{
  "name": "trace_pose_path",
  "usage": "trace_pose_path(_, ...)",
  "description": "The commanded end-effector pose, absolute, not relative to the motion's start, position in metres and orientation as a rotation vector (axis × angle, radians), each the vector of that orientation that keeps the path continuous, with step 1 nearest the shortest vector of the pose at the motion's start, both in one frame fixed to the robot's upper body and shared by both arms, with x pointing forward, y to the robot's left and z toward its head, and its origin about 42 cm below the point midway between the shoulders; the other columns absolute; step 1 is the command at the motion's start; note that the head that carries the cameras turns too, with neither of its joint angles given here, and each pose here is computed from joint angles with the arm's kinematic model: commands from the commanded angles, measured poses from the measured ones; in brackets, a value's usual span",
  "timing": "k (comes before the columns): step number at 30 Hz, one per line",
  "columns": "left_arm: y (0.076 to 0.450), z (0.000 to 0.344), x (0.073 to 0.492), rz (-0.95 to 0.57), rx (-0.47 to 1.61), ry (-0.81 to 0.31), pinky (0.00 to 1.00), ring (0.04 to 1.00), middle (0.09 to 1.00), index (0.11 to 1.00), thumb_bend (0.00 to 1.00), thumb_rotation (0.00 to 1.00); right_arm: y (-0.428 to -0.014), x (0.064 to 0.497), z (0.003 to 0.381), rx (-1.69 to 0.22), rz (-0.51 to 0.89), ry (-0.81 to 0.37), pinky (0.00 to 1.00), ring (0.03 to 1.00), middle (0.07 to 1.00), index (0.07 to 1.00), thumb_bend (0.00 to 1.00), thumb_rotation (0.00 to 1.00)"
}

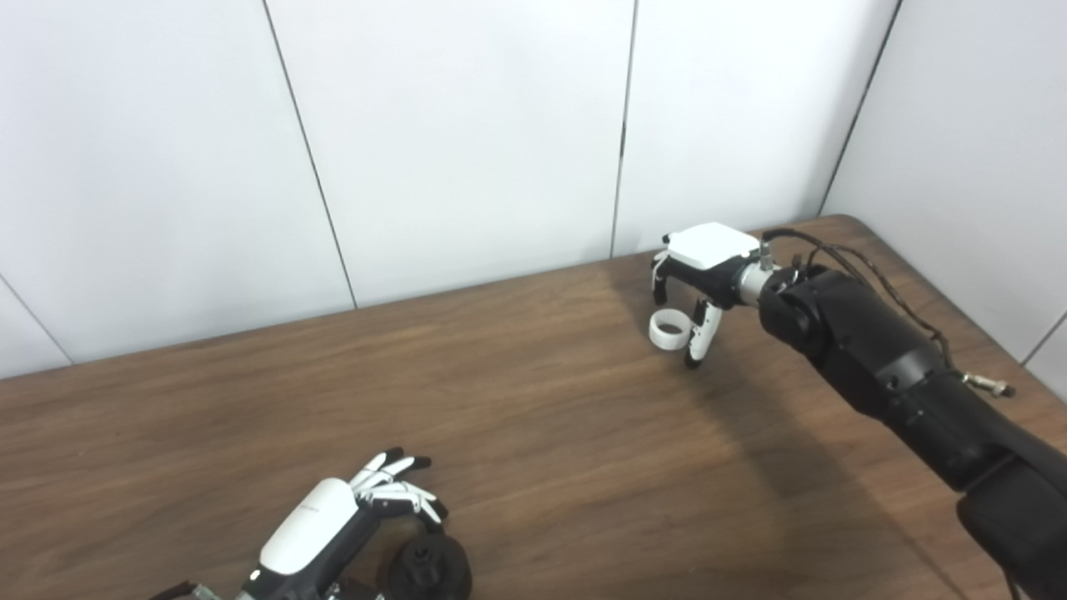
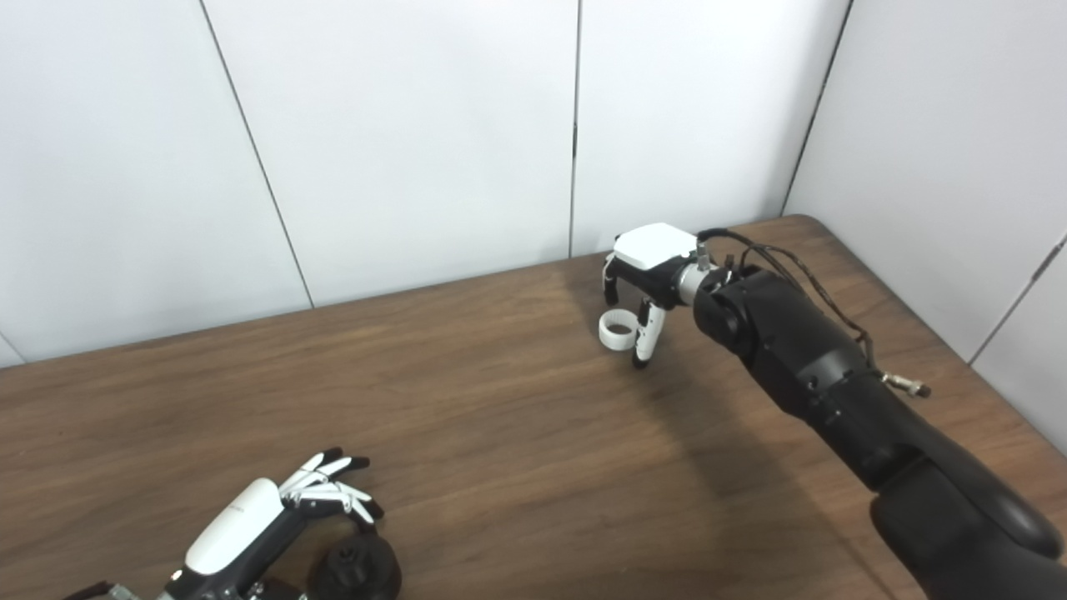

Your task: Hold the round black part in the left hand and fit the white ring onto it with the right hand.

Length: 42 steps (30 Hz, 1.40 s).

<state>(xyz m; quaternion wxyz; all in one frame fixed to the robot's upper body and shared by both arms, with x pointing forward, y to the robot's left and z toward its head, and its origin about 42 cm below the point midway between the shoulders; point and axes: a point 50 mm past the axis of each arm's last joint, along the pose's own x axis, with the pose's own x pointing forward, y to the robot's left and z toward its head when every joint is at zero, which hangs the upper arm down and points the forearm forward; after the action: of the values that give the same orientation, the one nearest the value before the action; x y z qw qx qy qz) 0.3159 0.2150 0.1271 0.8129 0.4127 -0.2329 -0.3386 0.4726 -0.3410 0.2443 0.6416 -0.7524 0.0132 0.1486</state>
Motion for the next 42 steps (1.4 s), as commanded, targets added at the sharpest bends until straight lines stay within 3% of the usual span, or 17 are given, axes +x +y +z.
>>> trace_pose_path(1,0.215,0.141,0.321,-0.707,0.874,-0.554,1.00,0.924,0.690,0.482,0.52,0.06,-0.328,0.478,0.254,-1.722,0.358,-0.029,1.00,1.000,0.890,0.637,0.93,0.28)
trace_pose_path(12,0.216,0.142,0.319,-0.702,0.879,-0.560,1.00,0.922,0.693,0.482,0.52,0.06,-0.331,0.478,0.252,-1.726,0.362,-0.019,1.00,1.000,0.890,0.632,0.92,0.29)
trace_pose_path(15,0.217,0.142,0.319,-0.702,0.879,-0.559,1.00,0.921,0.693,0.482,0.52,0.06,-0.332,0.477,0.249,-1.730,0.358,-0.015,1.00,0.991,0.868,0.577,0.90,0.27)
trace_pose_path(16,0.217,0.143,0.319,-0.703,0.880,-0.558,1.00,0.921,0.693,0.482,0.52,0.06,-0.333,0.477,0.248,-1.729,0.355,-0.016,1.00,0.990,0.855,0.523,0.68,0.20)
trace_pose_path(19,0.218,0.144,0.318,-0.703,0.880,-0.557,1.00,0.926,0.694,0.482,0.52,0.06,-0.333,0.476,0.245,-1.735,0.354,-0.020,1.00,0.980,0.809,0.486,0.54,0.15)
trace_pose_path(42,0.219,0.144,0.321,-0.688,0.882,-0.553,1.00,0.919,0.685,0.482,0.52,0.06,-0.339,0.475,0.249,-1.701,0.321,-0.034,1.00,0.998,0.811,0.482,0.53,0.14)
